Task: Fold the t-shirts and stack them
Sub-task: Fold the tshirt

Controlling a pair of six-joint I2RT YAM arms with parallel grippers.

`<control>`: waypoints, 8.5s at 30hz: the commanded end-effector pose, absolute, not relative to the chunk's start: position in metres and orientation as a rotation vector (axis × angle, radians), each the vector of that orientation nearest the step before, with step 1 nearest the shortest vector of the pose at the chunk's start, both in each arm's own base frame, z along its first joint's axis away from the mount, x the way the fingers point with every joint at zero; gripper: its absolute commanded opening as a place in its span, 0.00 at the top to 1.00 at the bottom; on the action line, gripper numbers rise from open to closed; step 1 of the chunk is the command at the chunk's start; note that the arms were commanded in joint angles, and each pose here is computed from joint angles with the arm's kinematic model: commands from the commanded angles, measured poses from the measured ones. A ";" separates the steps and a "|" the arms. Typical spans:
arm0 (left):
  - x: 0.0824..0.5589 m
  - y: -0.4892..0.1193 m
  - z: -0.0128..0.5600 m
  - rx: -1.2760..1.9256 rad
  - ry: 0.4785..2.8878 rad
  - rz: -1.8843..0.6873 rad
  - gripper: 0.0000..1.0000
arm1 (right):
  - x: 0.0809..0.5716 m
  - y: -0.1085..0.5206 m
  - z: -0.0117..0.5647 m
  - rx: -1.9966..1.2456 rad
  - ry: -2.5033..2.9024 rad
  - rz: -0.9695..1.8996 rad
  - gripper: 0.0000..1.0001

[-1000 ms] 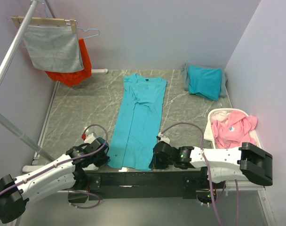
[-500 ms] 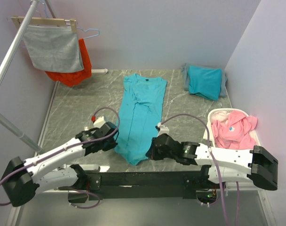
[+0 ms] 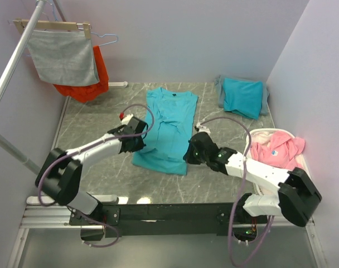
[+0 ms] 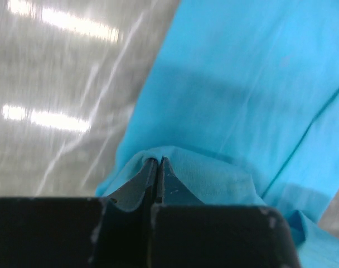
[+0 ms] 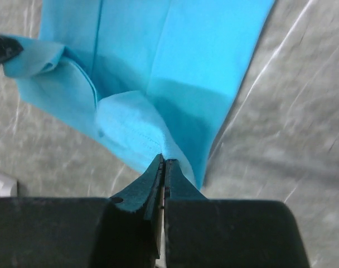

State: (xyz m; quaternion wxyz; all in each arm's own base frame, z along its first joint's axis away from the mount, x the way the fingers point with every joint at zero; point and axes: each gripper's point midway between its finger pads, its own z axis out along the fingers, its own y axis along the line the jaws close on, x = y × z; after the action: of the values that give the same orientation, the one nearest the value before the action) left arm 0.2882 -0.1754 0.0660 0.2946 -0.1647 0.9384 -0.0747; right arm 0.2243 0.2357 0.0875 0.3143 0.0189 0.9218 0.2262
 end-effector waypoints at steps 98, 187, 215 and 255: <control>0.473 -0.165 0.120 -0.244 2.177 -0.383 0.01 | 0.421 0.220 0.125 0.011 2.285 0.524 0.19; 0.216 -0.201 0.006 -0.157 2.635 -0.902 0.88 | 0.240 0.217 0.007 0.016 2.743 0.816 0.68; 0.172 -0.209 0.117 -0.111 2.491 -0.985 0.99 | 0.151 0.221 0.099 -0.104 2.567 0.982 1.00; 0.555 -0.191 0.117 -0.103 2.243 -0.685 0.00 | 0.563 0.192 0.104 0.091 2.310 0.805 0.36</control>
State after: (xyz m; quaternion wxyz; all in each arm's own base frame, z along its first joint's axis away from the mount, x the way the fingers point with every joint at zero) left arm 0.5237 -0.1955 0.0893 0.3338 -0.0618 0.9054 -0.2548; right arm 0.5290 0.2017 0.0708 0.2702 0.0309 0.9138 0.3016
